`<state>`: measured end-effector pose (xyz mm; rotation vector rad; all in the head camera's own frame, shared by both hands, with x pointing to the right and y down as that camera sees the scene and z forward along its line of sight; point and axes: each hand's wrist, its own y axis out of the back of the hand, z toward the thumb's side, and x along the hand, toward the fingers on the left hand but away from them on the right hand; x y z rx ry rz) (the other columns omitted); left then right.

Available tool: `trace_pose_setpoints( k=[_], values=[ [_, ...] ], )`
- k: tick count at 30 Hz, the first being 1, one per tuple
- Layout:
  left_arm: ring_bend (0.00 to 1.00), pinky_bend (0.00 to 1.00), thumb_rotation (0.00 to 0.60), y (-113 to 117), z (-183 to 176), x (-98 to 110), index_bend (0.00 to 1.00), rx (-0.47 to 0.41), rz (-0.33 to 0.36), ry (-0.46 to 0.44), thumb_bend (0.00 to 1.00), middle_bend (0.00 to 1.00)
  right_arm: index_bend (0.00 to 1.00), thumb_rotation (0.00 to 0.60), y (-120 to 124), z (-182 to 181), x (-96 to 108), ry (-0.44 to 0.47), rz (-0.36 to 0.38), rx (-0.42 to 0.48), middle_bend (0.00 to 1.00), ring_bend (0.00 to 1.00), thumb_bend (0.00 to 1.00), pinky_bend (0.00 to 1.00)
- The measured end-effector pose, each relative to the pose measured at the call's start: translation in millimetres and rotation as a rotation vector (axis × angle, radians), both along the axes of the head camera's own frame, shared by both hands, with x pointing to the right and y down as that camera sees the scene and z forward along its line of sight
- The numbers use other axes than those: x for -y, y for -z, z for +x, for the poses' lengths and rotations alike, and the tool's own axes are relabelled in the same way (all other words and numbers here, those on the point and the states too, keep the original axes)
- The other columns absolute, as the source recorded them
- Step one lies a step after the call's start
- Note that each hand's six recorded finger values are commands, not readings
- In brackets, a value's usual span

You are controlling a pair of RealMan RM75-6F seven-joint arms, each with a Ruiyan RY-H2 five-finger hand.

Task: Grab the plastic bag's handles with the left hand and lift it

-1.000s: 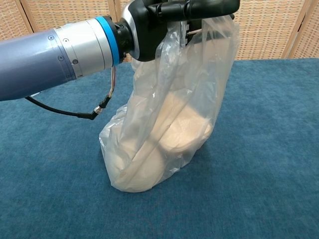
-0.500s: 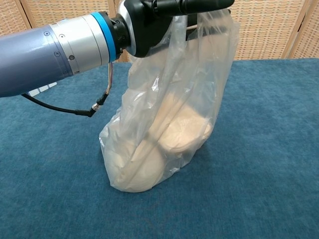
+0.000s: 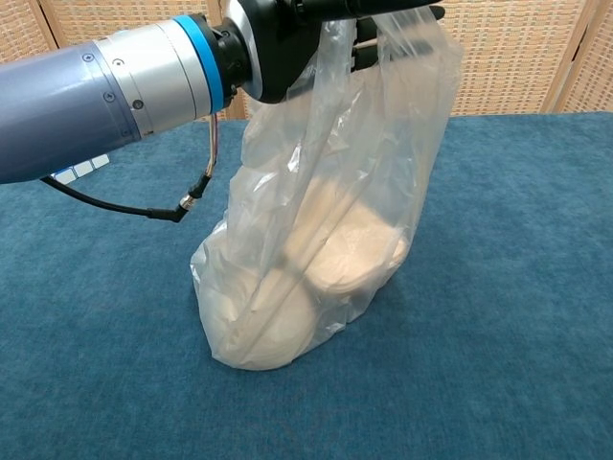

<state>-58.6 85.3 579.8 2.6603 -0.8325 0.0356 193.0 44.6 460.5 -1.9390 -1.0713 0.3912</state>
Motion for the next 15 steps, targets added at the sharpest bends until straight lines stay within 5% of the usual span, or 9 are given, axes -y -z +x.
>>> trace_pose_setpoints(
  k=[15],
  values=[
    [0.06, 0.06, 0.6, 3.1, -6.5, 6.0, 0.0, -0.008, 0.029, 0.037, 0.0, 0.0, 0.0, 0.6, -14.2, 83.5, -5.1, -0.192, -0.007, -0.011, 0.15, 0.04, 0.05, 0.14]
  ],
)
